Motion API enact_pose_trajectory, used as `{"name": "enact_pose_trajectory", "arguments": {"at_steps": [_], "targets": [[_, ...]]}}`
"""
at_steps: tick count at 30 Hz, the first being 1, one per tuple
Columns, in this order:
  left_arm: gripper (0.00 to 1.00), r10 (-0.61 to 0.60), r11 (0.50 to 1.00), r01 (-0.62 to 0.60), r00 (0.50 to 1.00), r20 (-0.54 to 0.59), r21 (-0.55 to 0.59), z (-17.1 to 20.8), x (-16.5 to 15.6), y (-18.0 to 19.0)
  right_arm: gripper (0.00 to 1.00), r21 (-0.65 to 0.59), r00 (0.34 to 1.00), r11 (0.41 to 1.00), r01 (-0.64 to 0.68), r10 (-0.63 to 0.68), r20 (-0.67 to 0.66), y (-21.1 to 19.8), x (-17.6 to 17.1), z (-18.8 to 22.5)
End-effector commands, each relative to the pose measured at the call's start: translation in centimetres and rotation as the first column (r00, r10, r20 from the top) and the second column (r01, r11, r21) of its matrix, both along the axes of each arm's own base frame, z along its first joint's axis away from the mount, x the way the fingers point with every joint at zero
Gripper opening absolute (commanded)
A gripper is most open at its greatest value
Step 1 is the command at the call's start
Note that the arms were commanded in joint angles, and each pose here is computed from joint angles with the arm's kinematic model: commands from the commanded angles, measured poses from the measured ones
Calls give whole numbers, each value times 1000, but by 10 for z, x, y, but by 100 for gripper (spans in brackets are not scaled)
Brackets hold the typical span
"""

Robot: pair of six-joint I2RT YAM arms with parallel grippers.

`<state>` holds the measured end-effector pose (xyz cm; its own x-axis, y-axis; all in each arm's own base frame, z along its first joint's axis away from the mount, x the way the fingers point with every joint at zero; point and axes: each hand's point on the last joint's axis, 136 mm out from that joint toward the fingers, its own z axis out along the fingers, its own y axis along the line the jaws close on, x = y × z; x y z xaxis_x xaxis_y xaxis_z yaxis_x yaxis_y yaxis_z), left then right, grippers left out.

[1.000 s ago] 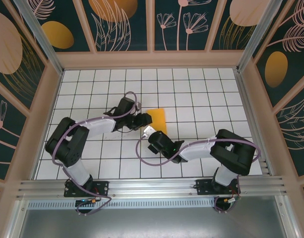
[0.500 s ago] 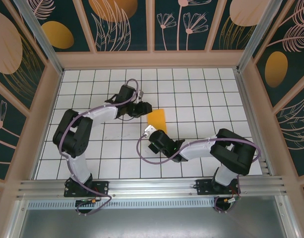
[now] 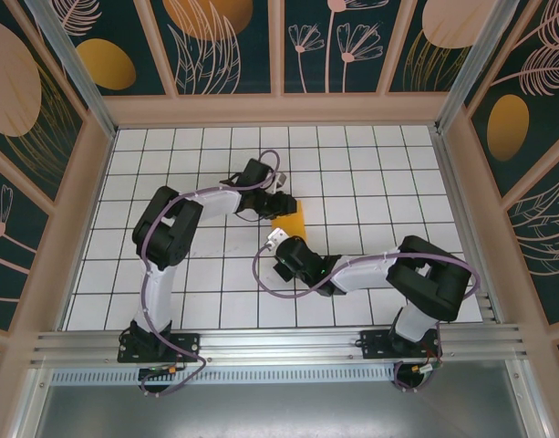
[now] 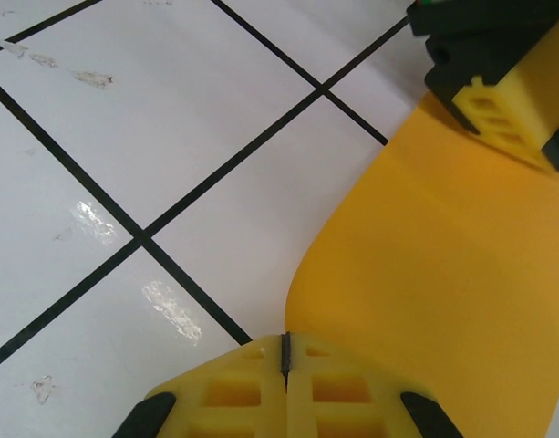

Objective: Fold a paper plane with a square sheet of paper (fold left side to right side)
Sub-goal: Third fold the triangle at the center of the table.

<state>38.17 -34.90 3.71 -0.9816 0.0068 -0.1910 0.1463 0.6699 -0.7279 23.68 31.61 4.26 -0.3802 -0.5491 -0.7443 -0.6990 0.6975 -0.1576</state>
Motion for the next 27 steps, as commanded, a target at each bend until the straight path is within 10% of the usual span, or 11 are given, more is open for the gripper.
{"name": "enact_pose_trajectory", "arguments": {"at_steps": [1, 27], "targets": [[33, -29, 999, 29, 1000, -7, 32, -11, -2, -2, 0, 43, 999, 999, 0, 2, -41, 5, 1, 7], [28, -54, 993, 58, 998, -40, 102, -43, -14, 0, 0, 264, 930, 947, 186, -82, -359, -30, 57, 8]]}}
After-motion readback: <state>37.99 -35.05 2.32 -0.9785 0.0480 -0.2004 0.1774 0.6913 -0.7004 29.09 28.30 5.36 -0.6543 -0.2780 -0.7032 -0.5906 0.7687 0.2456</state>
